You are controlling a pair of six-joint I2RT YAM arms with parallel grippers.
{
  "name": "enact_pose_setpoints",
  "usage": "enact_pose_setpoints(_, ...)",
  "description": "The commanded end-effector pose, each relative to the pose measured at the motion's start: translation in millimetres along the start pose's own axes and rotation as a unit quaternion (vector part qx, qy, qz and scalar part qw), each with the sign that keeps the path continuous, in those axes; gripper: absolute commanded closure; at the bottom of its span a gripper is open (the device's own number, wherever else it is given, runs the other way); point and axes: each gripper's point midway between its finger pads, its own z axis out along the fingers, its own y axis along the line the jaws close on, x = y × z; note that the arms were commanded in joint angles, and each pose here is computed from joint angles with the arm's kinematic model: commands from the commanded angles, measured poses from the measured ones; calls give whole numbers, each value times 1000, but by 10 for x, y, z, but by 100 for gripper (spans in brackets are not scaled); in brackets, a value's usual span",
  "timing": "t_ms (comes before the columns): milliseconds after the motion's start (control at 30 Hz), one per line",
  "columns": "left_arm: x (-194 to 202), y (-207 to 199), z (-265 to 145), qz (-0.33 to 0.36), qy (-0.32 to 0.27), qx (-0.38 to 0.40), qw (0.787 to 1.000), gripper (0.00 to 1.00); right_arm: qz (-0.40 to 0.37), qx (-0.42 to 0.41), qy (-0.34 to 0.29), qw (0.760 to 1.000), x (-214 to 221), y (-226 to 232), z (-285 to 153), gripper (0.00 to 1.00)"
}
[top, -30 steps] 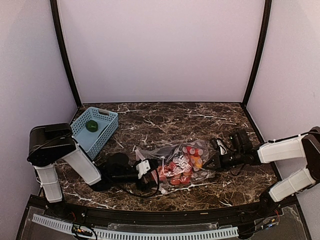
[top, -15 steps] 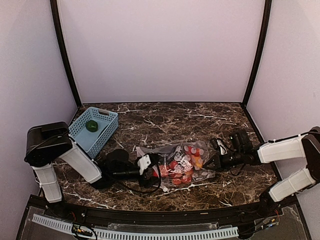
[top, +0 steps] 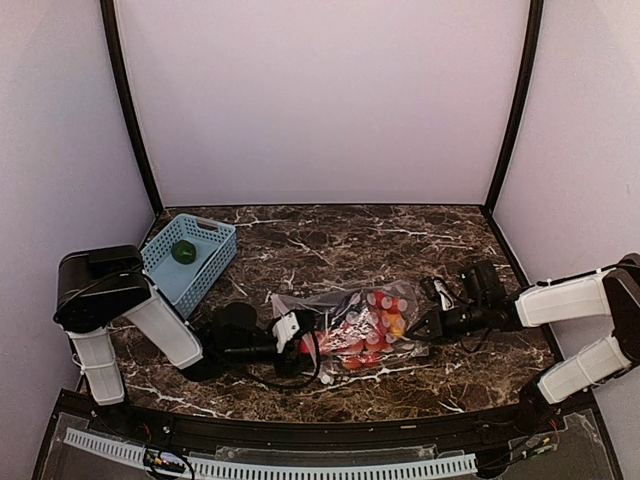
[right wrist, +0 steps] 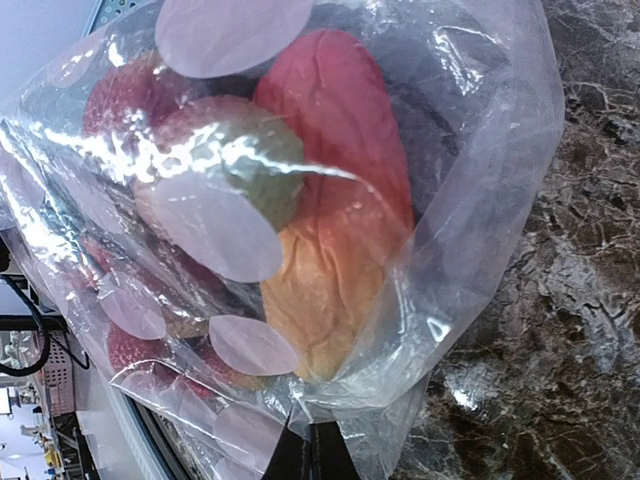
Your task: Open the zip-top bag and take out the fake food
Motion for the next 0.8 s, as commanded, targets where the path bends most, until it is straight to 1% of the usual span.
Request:
enact_pose_setpoints(0,-4,56,-201,-9,-1,-16,1000,41,6,23,-7,1000,12,-161,-41,100)
enact_pose_setpoints(133,106,80,-251,-12,13,-22,1000,38,8,28,-13,999,-17,-187,-70,100)
enact_pose_setpoints(200,159,66,-253,-12,23,-19,999,32,8,31,-16,999,-30,-195,-90,100)
enact_pose_setpoints(267,192,53,-269,-12,29,-17,999,31,9,33,-19,999,-39,-205,-107,100)
enact_pose_setpoints(433,189,44,-310,-10,28,-17,999,31,8,34,-18,999,-49,-215,-119,100)
enact_pose_setpoints(533,125,51,-304,-10,17,-17,1000,38,7,30,-16,999,-53,-204,-107,100)
enact_pose_setpoints(567,108,53,-309,-12,13,-18,1000,39,7,27,-14,1000,-51,-198,-101,100)
enact_pose_setpoints(633,19,75,-318,-14,-4,-23,1000,34,7,24,-13,1000,-53,-189,-95,100)
enact_pose_setpoints(767,-149,126,-266,-8,-21,-29,999,34,5,22,-11,1000,-46,-183,-93,100)
